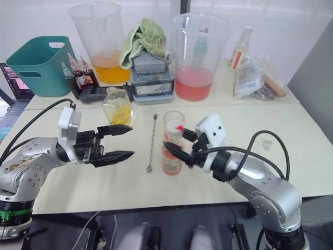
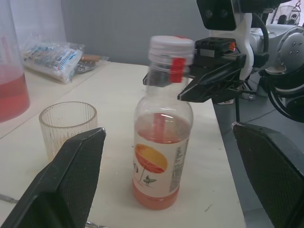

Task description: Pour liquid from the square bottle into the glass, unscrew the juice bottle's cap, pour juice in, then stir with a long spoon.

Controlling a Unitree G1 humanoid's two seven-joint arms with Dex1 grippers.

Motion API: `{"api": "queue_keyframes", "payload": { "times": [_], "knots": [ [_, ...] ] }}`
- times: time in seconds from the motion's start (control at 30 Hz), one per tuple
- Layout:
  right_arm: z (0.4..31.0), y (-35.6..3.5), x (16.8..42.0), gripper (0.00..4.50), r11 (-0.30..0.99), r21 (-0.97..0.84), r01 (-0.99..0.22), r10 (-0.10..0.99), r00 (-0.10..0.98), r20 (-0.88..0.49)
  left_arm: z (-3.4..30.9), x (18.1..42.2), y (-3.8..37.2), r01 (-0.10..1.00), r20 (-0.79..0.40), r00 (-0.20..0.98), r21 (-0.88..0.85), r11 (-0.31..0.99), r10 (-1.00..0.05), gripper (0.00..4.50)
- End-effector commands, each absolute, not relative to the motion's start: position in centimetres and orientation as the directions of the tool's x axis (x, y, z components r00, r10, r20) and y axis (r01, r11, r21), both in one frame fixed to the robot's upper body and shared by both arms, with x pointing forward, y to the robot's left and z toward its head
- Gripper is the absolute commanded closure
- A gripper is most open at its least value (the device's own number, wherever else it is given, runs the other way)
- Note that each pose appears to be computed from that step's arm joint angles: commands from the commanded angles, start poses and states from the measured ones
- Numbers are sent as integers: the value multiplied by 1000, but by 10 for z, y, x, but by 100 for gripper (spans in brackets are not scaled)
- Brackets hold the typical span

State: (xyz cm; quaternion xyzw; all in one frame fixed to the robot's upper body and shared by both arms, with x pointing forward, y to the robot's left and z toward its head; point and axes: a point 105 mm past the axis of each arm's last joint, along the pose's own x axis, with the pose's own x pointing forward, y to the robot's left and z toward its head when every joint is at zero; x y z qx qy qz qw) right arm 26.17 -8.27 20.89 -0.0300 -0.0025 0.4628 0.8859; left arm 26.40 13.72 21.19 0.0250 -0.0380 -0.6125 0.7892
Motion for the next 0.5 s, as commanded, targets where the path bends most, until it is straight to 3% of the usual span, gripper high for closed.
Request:
{"api": "queue_keyframes", "payload": {
  "times": [0.03, 0.2, 0.5],
  "knots": [
    [224, -92, 261, 2, 493, -99, -864, 867, 497, -24, 223, 254, 140, 957, 52, 260, 123, 264, -964, 0],
    [221, -109, 269, 2, 379, -119, -918, 912, 392, -123, 219, 249, 148, 940, 37, 315, 123, 318, -948, 0],
    [234, -104, 274, 2, 3, -166, -986, 987, 29, -156, 221, 233, 162, 902, 27, 410, 141, 409, -912, 0]
  ]
}}
